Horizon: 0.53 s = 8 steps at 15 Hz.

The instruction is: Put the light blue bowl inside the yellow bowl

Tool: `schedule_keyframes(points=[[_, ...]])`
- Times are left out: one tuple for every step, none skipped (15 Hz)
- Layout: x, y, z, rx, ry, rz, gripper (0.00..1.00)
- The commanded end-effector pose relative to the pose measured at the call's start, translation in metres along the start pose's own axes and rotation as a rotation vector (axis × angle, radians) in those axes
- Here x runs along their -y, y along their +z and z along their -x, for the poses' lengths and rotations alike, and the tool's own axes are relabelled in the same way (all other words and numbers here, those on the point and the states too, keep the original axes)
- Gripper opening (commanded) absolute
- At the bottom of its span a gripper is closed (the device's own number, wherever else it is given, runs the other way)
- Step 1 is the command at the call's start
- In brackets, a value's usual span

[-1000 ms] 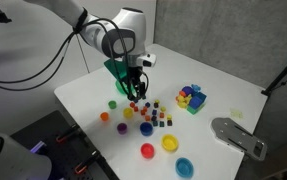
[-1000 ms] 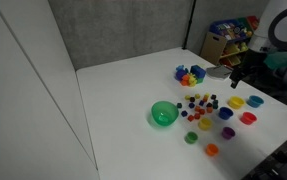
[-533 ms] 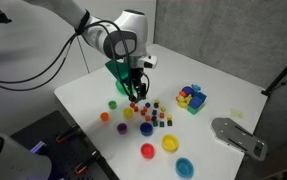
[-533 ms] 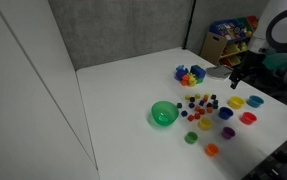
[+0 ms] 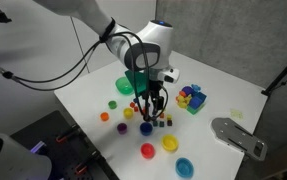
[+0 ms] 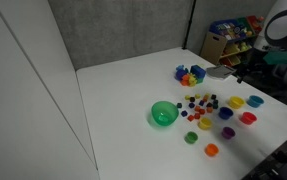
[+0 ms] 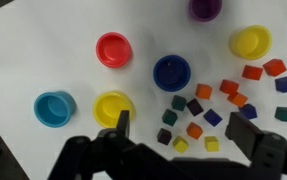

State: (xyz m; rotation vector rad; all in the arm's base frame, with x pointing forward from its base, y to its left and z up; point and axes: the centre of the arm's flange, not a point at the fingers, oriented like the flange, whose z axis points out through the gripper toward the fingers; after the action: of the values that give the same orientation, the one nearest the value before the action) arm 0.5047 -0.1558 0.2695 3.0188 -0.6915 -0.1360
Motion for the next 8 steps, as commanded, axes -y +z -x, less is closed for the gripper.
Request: schedule_keyframes(points=[[-0.034, 0.017, -0.040, 0.028, 0.114, 0.004, 1.00], [-0.046, 0.026, -0.048, 0.038, 0.144, 0.006, 1.00], [-0.057, 0.035, -0.055, 0.046, 0.174, 0.008, 1.00], [-0.070, 0.045, -0.061, 0.058, 0.202, 0.009, 1.00], [-0.080, 0.053, -0.066, 0.070, 0.228, 0.007, 1.00], [-0.090, 0.062, -0.072, 0.080, 0.254, 0.006, 1.00], [-0.100, 0.071, -0.076, 0.085, 0.280, 0.005, 1.00], [-0.111, 0.081, -0.079, 0.085, 0.304, 0.008, 1.00]])
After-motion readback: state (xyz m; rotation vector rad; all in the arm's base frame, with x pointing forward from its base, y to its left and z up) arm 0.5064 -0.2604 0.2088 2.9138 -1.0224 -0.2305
